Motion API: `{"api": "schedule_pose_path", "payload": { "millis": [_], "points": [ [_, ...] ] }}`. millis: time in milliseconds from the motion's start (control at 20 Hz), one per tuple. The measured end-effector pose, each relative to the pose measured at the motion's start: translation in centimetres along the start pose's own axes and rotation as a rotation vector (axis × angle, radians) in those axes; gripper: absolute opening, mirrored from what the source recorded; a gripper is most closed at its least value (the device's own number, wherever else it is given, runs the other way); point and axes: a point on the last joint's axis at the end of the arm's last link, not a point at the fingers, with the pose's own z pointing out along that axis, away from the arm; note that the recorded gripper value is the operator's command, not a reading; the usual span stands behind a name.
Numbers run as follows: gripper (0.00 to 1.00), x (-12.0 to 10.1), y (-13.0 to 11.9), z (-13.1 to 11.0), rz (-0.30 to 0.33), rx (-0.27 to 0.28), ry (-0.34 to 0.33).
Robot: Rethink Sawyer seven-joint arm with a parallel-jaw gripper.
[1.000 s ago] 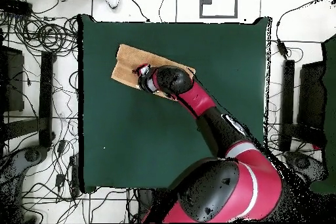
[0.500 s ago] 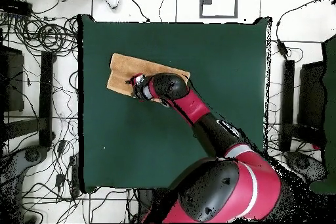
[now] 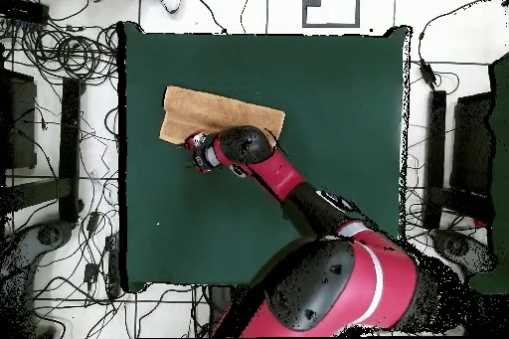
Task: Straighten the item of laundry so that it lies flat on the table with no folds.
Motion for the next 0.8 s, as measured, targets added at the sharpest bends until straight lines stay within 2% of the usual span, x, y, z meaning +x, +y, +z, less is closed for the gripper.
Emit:
{"api": "schedule_pose_path", "payload": {
  "millis": [550,700,800],
  "points": [
    [1.00,1.2,-0.1,1.0,0.001,0.018,0.014],
    [1.00,2.2,0.1,1.4,-0.049,0.054,-0.045],
    [1.00,3.2,0.6,1.5,-0.106,0.082,-0.107]
  ]
}}
